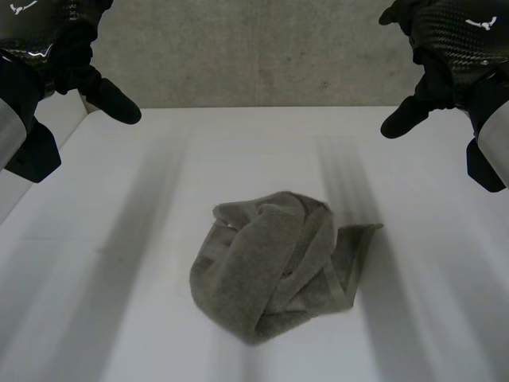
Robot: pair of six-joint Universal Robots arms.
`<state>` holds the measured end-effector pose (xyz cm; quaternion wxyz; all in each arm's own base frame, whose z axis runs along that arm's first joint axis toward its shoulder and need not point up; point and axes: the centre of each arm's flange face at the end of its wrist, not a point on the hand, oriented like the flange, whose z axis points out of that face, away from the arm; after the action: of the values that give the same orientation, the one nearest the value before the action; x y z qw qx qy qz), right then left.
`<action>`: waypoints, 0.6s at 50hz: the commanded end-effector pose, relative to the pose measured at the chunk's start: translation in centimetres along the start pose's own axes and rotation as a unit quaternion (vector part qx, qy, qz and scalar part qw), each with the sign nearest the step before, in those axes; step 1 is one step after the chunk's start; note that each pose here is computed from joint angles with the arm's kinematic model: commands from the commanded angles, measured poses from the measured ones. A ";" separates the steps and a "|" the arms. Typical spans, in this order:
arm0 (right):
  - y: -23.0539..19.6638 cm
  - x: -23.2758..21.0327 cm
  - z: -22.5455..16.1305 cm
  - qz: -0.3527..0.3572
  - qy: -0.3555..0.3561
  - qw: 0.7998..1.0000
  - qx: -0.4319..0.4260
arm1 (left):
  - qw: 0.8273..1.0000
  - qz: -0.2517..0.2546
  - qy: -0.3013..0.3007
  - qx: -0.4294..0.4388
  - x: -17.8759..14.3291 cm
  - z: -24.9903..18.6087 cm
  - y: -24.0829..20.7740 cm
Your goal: Fold the laundry
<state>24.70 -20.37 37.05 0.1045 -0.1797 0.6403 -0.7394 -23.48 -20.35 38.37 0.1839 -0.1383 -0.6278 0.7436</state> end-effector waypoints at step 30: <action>15.1 1.1 3.9 -0.078 -0.010 0.966 -0.246 | 0.935 0.110 0.264 -0.210 9.5 5.3 22.2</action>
<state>26.13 -26.06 24.47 0.0173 -0.2822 0.7597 -0.5856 -34.19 -23.76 21.91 0.2378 -0.3710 -0.6968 0.5659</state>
